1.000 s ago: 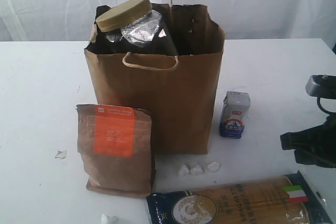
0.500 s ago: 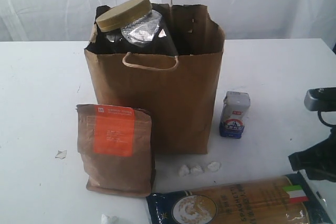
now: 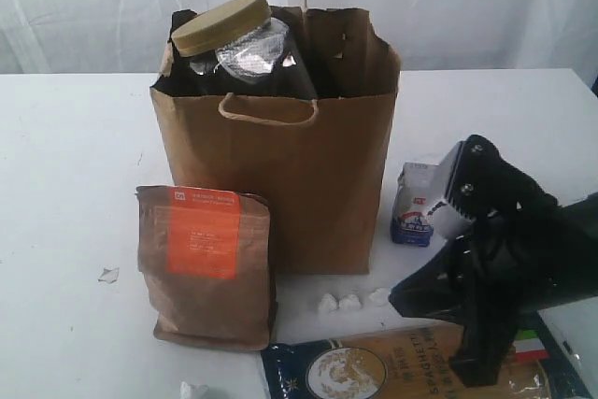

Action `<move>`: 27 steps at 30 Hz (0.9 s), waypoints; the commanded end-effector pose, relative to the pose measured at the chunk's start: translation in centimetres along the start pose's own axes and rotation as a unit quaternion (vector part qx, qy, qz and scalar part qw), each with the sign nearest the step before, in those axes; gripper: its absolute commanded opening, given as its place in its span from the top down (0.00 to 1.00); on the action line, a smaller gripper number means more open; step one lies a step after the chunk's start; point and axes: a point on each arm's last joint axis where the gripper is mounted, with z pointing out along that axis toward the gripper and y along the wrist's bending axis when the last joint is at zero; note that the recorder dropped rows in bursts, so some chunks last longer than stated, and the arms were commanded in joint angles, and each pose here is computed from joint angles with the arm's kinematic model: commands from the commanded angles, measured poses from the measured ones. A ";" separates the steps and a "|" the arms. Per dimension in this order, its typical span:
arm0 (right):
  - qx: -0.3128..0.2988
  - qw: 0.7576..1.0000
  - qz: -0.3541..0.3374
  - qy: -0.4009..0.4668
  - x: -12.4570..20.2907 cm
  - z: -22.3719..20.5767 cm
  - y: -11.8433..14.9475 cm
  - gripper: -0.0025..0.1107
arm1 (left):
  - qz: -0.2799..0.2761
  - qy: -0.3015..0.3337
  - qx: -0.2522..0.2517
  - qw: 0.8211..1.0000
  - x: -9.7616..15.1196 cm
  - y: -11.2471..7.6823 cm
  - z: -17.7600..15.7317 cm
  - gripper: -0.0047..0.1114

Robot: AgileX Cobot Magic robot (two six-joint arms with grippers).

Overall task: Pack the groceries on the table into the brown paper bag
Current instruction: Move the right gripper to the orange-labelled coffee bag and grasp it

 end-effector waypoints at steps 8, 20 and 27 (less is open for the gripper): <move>0.006 0.991 -0.111 -0.078 -2.9 1.1 1.8 0.55 | -0.087 -0.076 -0.039 0.993 15.3 -2.8 -3.9 0.96; 0.055 0.980 -0.089 -0.167 -4.5 0.7 1.0 0.33 | -0.121 -0.150 -0.019 0.981 21.1 -5.3 -9.2 0.96; 0.032 0.980 -0.111 -0.160 -5.9 2.2 0.8 0.33 | -0.155 -0.137 0.002 0.978 23.1 -6.2 -10.4 0.96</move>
